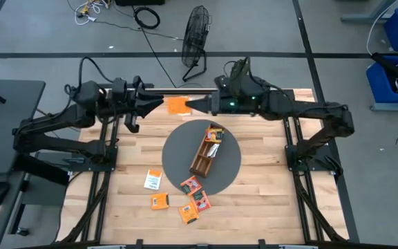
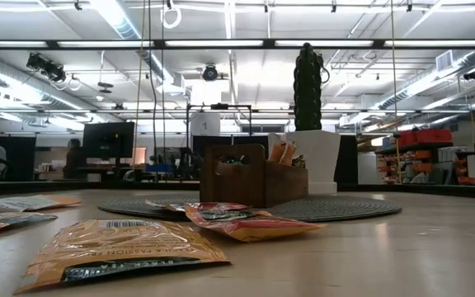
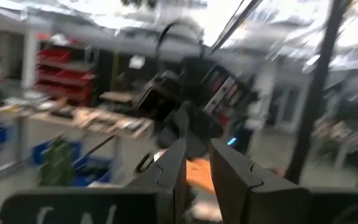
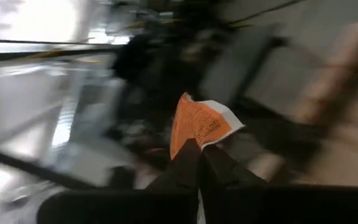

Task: Pick & Place Tea
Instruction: Put the white tea bag into the middle section of the wooden organizer

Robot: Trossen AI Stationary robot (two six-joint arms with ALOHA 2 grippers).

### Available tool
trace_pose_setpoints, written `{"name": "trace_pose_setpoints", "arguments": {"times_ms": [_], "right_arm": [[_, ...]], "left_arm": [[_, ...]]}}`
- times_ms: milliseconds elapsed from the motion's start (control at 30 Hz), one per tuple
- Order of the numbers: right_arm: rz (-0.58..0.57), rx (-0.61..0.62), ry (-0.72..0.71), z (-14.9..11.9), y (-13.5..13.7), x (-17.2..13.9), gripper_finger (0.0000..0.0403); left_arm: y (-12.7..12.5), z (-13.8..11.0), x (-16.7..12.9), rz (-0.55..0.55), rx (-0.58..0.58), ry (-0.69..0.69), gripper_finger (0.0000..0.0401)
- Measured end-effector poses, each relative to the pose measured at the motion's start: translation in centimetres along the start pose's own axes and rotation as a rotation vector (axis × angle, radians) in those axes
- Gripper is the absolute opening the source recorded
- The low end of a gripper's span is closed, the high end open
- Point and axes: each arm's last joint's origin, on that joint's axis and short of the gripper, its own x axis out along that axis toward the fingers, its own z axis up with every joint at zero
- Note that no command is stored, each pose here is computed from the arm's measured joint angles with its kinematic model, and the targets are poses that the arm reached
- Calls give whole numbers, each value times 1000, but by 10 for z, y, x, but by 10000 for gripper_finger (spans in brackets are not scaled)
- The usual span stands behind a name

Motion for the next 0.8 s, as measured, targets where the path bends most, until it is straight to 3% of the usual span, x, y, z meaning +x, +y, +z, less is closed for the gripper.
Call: {"name": "trace_pose_setpoints", "arguments": {"times_ms": [233, 633, 800], "right_arm": [[-365, 5, -42, -5, -10, -33, 0], [-774, 206, -72, -45, -43, -31, 0], [-932, 288, -61, -66, -62, -23, 0]], "left_arm": [[7, -15, -17, 213, 110, 217, 76], [18, -33, -26, 527, 264, 417, 76], [19, -34, -27, 541, 358, 451, 76]]}}
